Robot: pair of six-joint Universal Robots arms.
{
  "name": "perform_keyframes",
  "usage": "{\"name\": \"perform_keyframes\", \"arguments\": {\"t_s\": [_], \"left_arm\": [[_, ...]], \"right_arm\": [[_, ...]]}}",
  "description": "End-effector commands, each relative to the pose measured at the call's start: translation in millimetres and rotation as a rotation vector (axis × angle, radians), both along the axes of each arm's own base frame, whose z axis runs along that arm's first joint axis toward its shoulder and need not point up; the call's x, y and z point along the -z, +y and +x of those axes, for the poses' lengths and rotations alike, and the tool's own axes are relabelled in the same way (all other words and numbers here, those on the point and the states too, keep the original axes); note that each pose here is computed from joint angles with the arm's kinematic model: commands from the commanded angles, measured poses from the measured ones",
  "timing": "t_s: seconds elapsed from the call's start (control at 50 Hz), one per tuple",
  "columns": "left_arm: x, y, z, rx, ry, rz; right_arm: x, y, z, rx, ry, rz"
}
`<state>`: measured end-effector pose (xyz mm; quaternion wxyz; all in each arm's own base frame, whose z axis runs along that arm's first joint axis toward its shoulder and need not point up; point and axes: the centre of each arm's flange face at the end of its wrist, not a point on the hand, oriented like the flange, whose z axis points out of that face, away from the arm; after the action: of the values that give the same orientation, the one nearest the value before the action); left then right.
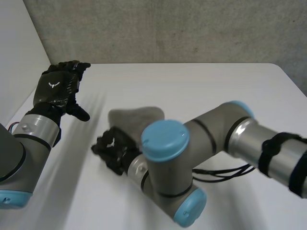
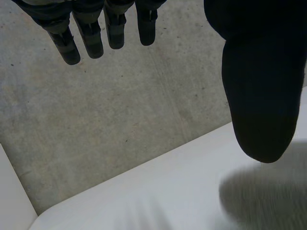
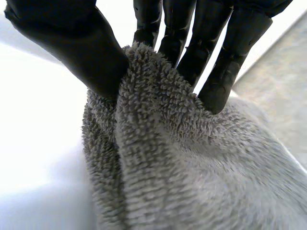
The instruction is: Fold the towel.
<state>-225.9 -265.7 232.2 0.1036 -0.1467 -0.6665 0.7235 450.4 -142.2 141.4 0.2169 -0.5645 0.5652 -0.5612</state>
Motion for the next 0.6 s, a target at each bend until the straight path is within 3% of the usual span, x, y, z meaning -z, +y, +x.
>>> {"name": "perform_keyframes", "arguments": {"t_s": [0.02,0.18,0.32,0.44,0.6], "left_arm": [[3,1,-1,0.006,-0.004,0.008],[19,0,-6,0.025,-0.017,0.049],[28,-2,-8,0.025,-0.020,0.077],[37,5,-17,0.059,-0.002,0.119],[74,13,-39,0.124,0.013,0.242]], "right_arm": [[7,-2,-3,0.037,0.040,-0.046],[-43,-11,-15,0.148,-0.057,-0.099],[-81,-30,-52,0.276,-0.185,-0.056],[-79,-61,-80,0.418,-0.221,0.083],[-48,-92,-84,0.490,-0.177,0.181]]}}
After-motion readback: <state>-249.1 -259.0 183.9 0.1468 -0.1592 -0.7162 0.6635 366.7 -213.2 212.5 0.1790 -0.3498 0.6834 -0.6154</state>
